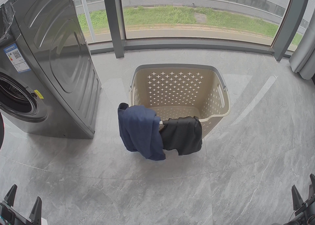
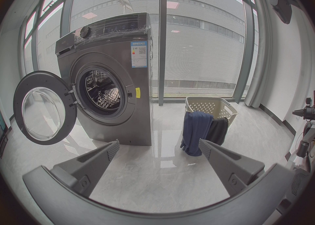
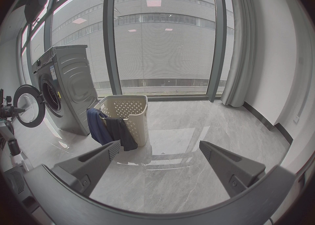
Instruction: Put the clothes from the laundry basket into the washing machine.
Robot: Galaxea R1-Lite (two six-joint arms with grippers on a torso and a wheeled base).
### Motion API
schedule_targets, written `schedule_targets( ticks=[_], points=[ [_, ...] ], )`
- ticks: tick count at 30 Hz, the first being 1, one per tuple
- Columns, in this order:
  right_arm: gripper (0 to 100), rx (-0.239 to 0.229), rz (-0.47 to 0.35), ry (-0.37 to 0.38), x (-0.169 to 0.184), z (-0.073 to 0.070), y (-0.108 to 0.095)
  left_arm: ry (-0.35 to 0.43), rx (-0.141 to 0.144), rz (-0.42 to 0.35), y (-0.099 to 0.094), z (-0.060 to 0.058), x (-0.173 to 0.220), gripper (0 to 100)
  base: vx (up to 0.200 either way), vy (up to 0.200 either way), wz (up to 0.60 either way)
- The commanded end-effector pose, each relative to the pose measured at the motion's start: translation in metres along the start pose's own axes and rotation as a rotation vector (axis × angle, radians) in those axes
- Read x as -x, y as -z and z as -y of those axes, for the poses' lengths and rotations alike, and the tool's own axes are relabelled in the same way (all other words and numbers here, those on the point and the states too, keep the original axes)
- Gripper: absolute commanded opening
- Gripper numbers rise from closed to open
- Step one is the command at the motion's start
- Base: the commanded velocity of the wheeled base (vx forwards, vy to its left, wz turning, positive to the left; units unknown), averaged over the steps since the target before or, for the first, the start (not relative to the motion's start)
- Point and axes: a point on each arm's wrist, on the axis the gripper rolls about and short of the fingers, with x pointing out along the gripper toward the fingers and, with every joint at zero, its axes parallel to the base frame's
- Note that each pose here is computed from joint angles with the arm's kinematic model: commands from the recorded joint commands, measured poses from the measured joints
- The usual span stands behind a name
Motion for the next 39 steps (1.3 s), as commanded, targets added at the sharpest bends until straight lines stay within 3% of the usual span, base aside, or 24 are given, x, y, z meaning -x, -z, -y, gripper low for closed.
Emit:
schedule_targets(
  ticks=[1, 3, 4, 5, 6, 9, 11, 15, 17, 22, 25, 31, 34, 39],
  points=[
    [100, -0.004, 0.0, 0.006, 0.0, 0.0, 0.005, 0.0, 0.001, -0.007, 0.005, 0.0, -0.001, 100, 0.0, 0.0, 0.0],
    [100, -0.021, 0.024, 0.003, 0.001, 0.0, 0.001, 0.0, 0.001, -0.007, 0.005, 0.0, -0.001, 100, 0.0, 0.0, 0.0],
    [100, -0.064, 0.133, 0.004, 0.008, 0.0, -0.024, 0.0, 0.001, -0.007, 0.005, 0.0, -0.001, 100, 0.0, 0.0, 0.0],
    [100, -0.082, 0.165, 0.0, 0.011, 0.001, -0.033, 0.0, 0.001, -0.007, 0.005, 0.0, -0.001, 100, 0.0, 0.0, 0.0],
    [100, -0.107, 0.228, -0.005, 0.018, 0.001, -0.059, 0.002, -0.001, -0.007, 0.005, 0.0, -0.001, 100, 0.0, 0.0, 0.0],
    [100, -0.093, 0.194, -0.013, 0.018, 0.001, -0.08, 0.005, -0.007, -0.009, 0.005, 0.0, -0.001, 100, 0.0, 0.0, 0.0],
    [100, -0.091, 0.106, -0.055, 0.01, 0.0, -0.079, 0.005, -0.005, -0.009, 0.005, 0.0, -0.001, 100, 0.0, 0.0, 0.0],
    [100, -0.106, -0.147, -0.135, -0.031, -0.003, -0.074, 0.005, -0.005, -0.007, 0.005, 0.0, -0.001, 100, 0.0, 0.0, 0.0],
    [100, -0.116, -0.212, -0.151, -0.053, -0.005, -0.075, 0.005, -0.007, -0.009, 0.005, 0.0, -0.001, 100, 0.0, 0.0, 0.0],
    [100, -0.117, -0.251, -0.209, -0.1, -0.012, -0.078, 0.006, -0.004, -0.009, 0.005, 0.0, -0.001, 100, 0.04, 0.16, 0.0],
    [100, -0.119, -0.292, -0.228, -0.137, -0.02, -0.07, 0.007, -0.005, -0.007, 0.005, 0.0, -0.001, 100, 0.133, 0.133, 0.0],
    [100, -0.126, -0.43, -0.239, -0.168, -0.029, -0.05, 0.005, -0.004, -0.007, 0.005, 0.0, -0.001, 100, 0.0, 0.0, 0.0],
    [100, -0.154, -0.452, -0.237, -0.183, -0.038, -0.041, 0.005, -0.004, -0.007, 0.005, 0.0, -0.001, 100, 0.0, 0.0, 0.0],
    [100, -0.146, -0.481, -0.238, -0.193, -0.054, -0.026, 0.007, -0.005, -0.009, 0.005, 0.0, -0.001, 100, 0.0, 0.0, 0.0]
  ],
)
